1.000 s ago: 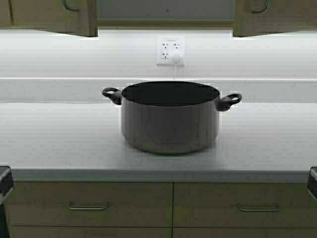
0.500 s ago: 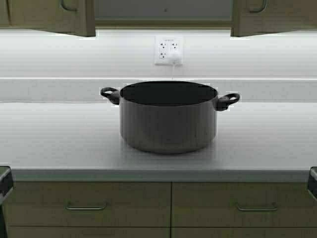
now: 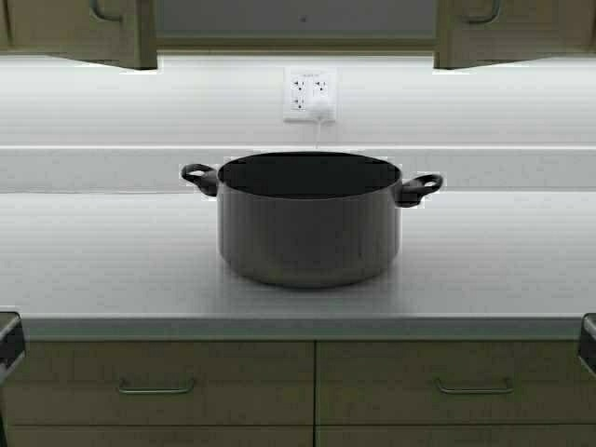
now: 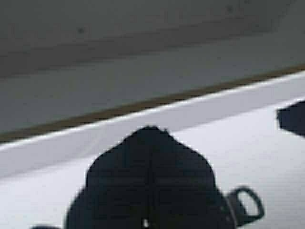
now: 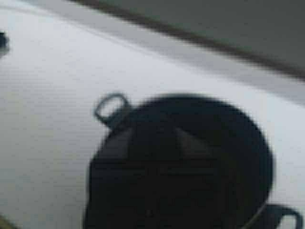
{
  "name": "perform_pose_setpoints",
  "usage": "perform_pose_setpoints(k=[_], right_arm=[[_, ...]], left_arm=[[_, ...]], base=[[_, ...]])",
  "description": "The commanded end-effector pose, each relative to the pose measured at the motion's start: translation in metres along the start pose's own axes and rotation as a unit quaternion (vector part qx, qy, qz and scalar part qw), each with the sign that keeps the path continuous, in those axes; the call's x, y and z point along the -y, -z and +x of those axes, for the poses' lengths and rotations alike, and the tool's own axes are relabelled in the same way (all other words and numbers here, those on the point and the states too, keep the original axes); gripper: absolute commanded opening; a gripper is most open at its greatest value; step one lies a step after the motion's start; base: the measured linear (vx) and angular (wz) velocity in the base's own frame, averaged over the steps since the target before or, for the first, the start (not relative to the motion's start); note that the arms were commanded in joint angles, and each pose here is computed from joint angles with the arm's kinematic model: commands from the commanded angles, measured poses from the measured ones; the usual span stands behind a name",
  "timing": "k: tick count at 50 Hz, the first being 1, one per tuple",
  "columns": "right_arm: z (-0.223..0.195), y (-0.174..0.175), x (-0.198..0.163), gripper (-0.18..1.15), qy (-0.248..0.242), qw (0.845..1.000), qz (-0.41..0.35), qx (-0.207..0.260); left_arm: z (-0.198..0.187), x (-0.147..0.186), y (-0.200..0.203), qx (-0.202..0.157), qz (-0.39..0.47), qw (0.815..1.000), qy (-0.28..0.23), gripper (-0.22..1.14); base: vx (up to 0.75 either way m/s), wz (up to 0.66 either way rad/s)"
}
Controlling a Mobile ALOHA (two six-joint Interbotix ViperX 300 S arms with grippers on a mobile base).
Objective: Open the cabinet, put the pot inside, then close it
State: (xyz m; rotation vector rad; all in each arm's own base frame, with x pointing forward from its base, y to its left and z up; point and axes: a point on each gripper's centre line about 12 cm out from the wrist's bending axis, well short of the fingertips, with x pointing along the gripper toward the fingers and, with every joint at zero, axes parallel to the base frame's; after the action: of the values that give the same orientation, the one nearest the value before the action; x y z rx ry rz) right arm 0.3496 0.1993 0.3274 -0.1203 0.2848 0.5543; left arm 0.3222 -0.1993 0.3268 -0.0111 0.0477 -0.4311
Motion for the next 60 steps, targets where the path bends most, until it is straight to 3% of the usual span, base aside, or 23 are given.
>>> perform_pose_setpoints(k=[1, 22, 30, 35, 42, 44, 48, 54, 60], right_arm=[[-0.028, -0.009, 0.033, 0.06, 0.044, 0.999, 0.018, 0.024], [-0.107, 0.009, 0.06, 0.06, 0.107, 0.993, 0.016, 0.049], [-0.12, 0.022, 0.063, 0.11, 0.119, 0.991, 0.029, 0.048], [-0.114, 0.036, 0.057, 0.35, 0.105, 0.991, 0.078, 0.034], [-0.11, 0.054, 0.05, 0.93, 0.089, 0.977, 0.193, 0.025], [-0.109, 0.06, 0.048, 1.05, 0.085, 0.971, 0.223, 0.022], [-0.106, 0.074, 0.044, 1.05, 0.09, 0.959, 0.267, 0.017], [-0.099, 0.108, 0.038, 1.03, 0.133, 0.944, 0.301, 0.007], [-0.084, 0.147, 0.026, 1.03, 0.19, 0.935, 0.299, -0.012]], left_arm=[[-0.014, -0.037, -0.011, 0.017, -0.018, 0.999, -0.048, 0.03], [-0.071, -0.05, -0.008, 0.034, -0.02, 0.997, -0.06, 0.03], [-0.086, -0.047, -0.004, 0.036, -0.033, 0.997, -0.053, 0.07], [-0.085, -0.04, 0.002, 0.031, -0.064, 0.997, -0.04, 0.23], [-0.086, -0.031, 0.013, 0.025, -0.125, 0.991, -0.028, 0.73], [-0.086, -0.029, 0.02, 0.02, -0.141, 0.99, -0.026, 0.87], [-0.085, -0.03, 0.035, 0.011, -0.165, 0.986, -0.035, 1.06], [-0.079, -0.032, 0.072, -0.015, -0.19, 0.98, -0.056, 1.01], [-0.078, -0.04, 0.112, -0.014, -0.214, 0.972, -0.093, 1.02]], base=[[-0.01, -0.01], [-0.02, -0.02], [0.0, 0.0], [0.0, 0.01], [0.0, 0.02], [0.0, 0.01], [0.01, 0.01], [0.0, 0.01], [0.0, 0.0]])
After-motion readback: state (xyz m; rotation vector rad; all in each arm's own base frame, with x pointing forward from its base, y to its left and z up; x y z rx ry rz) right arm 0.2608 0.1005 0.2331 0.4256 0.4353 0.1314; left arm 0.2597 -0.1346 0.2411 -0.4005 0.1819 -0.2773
